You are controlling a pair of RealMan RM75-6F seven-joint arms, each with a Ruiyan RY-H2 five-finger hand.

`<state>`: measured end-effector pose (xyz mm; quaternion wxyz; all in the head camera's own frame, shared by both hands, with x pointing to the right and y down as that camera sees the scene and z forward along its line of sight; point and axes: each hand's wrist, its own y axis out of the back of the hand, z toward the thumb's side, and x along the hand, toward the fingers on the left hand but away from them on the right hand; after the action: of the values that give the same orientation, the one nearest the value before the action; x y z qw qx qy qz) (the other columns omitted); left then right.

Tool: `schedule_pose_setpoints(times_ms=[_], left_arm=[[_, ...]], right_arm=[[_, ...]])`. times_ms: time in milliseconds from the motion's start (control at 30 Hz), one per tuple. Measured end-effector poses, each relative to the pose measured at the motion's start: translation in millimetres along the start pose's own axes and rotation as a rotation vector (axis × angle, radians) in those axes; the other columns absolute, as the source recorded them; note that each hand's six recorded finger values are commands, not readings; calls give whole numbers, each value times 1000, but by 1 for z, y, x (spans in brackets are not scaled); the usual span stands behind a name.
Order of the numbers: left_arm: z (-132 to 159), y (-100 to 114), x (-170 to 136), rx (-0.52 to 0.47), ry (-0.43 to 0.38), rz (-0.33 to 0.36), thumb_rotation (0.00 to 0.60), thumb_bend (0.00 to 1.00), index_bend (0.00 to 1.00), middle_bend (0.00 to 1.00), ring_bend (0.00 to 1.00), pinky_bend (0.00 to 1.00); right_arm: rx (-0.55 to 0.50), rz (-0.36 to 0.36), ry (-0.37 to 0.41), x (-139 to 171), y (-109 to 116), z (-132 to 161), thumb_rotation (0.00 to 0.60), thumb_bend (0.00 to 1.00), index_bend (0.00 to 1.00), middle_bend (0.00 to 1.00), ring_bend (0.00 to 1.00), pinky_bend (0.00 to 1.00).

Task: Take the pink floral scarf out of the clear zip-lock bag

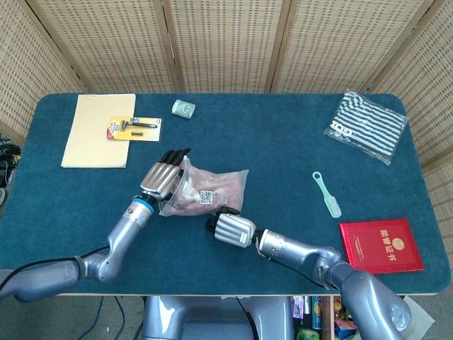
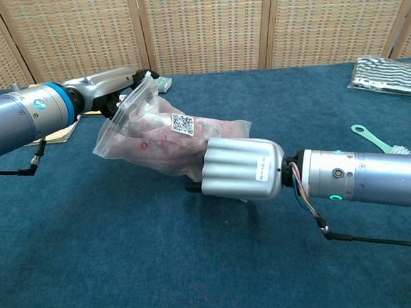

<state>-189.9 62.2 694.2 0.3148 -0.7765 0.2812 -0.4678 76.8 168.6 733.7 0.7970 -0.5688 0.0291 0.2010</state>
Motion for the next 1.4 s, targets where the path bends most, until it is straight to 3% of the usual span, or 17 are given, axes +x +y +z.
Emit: schedule_pose_setpoints(times_ms=[567,1400], left_arm=[[0,-4,-1,-18,-5,-15,600,467,694,0,0,0],[1,-5,-2,-36,-8,-18,600,466,694,0,0,0]], right_arm=[[-3,3,-8,-1,-2,-2,600,281,539,724,677,793],[-15,9,-7,-9,-2,3,600,427,544,726,677,793]])
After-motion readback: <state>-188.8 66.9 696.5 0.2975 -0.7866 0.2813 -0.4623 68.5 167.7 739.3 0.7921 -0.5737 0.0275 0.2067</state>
